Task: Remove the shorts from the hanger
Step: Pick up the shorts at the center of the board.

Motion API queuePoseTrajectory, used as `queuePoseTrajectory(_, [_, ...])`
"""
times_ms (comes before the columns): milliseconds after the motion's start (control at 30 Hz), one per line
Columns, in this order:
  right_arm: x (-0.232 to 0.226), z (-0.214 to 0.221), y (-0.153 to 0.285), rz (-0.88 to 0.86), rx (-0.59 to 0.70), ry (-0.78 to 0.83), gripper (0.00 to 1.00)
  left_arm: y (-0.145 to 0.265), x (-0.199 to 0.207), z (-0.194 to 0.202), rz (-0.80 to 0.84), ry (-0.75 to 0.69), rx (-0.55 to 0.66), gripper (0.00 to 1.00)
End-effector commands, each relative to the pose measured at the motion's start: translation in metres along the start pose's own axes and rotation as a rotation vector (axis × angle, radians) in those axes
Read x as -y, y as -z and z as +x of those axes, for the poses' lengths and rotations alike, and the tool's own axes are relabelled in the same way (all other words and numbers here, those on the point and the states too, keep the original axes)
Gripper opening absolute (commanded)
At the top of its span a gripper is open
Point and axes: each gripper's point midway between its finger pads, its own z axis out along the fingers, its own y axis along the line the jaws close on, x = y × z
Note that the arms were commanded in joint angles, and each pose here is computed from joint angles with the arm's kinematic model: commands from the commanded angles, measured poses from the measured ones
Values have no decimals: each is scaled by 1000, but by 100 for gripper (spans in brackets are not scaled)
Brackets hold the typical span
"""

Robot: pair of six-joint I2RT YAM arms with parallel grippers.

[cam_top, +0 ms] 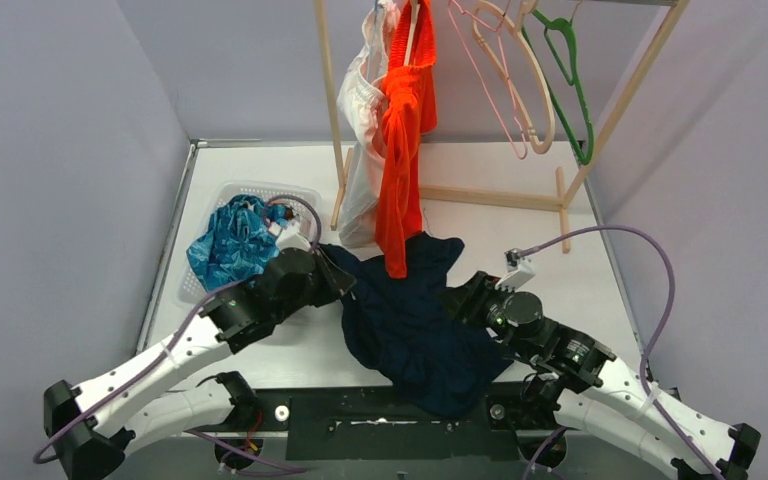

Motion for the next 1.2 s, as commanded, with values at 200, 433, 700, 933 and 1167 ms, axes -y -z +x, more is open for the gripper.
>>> queuePoseTrajectory(200, [41, -34, 19, 174, 217, -100, 51, 97, 64, -92, 76, -476, 169, 0])
queuePoseTrajectory(433, [54, -27, 22, 194, 231, -176, 51, 30, 50, 17, 198, -571, -256, 0])
queuePoseTrajectory(700, [65, -12, 22, 229, 185, -226, 52, -23, -16, 68, -4, -488, -315, 18])
queuePoseTrajectory(933, [59, -5, 10, 213, 159, -231, 53, -26, -51, 37, -225, -524, -208, 79])
queuePoseTrajectory(1167, [56, -1, -2, 236, 122, -185, 53, -43, -52, 80, -135, -496, -358, 86])
